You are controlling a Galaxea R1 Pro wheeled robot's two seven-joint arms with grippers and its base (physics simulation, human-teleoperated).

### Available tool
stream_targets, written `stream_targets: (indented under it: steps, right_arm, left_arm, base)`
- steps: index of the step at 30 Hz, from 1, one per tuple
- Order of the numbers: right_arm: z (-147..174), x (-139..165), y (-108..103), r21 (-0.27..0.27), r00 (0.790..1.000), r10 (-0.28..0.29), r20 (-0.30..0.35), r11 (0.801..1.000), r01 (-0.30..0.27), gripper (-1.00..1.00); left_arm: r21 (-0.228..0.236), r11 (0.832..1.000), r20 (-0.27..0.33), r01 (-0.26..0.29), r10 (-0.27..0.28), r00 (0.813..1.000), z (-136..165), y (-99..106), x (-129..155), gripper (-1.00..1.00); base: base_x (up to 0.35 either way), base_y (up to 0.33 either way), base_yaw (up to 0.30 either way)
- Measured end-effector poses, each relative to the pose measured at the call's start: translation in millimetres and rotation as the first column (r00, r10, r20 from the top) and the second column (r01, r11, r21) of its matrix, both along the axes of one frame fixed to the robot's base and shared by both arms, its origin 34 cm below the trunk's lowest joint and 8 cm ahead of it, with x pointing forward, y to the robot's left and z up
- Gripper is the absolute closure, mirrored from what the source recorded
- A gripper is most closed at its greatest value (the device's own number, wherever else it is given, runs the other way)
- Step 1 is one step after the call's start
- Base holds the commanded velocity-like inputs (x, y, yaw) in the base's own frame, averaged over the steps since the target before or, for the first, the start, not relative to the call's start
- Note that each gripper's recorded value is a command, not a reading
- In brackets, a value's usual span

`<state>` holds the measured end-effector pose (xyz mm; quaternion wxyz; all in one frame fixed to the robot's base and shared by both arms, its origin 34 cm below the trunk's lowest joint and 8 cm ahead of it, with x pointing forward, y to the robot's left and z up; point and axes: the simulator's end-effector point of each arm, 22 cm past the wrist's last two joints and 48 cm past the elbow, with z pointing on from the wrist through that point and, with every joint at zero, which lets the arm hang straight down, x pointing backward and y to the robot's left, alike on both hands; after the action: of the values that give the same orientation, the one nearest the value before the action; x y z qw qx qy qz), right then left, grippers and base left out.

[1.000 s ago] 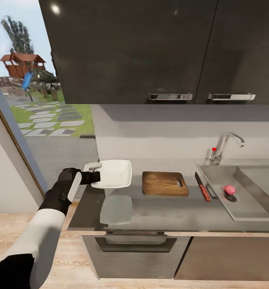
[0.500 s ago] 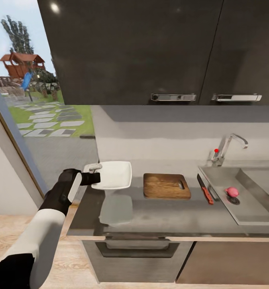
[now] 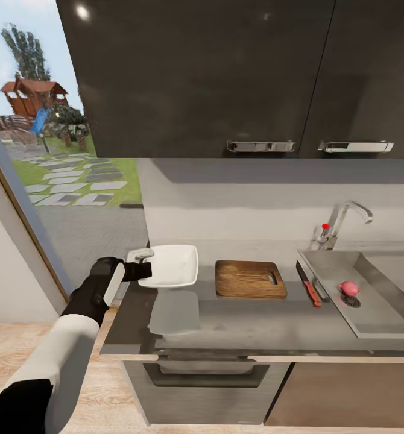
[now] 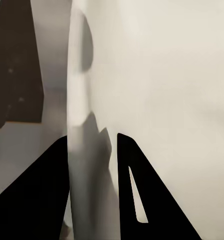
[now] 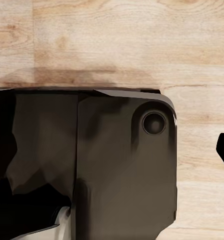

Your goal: In the kitchen, take the Vidalia onion out of the sink, dice it on the chopping board with the paring knife, put the diced onion into the bowl on the countertop, then place both the paring knife and the chopping board into the sink.

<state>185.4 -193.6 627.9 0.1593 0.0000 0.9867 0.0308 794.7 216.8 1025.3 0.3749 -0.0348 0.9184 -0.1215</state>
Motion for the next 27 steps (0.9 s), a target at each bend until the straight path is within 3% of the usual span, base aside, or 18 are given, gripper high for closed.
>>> stream_targets:
  steps: [5, 27]
  right_arm:
    - [-0.1, 0.0, -1.0, -0.001, 1.0, 0.0, 0.0, 1.0, 0.0, -1.0]
    - [-0.1, 0.0, -1.2, -0.002, 1.0, 0.0, 0.0, 1.0, 0.0, -1.0]
  left_arm:
    - [-0.001, 1.0, -0.024, 0.001, -0.001, 1.0, -10.2, -0.6, -3.6, 1.0]
    - [0.0, 1.0, -0.019, -0.001, 0.001, 1.0, -8.4, 0.5, -2.8, 1.0]
  base:
    - [0.0, 0.0, 0.0]
    - [0.0, 0.0, 0.0]
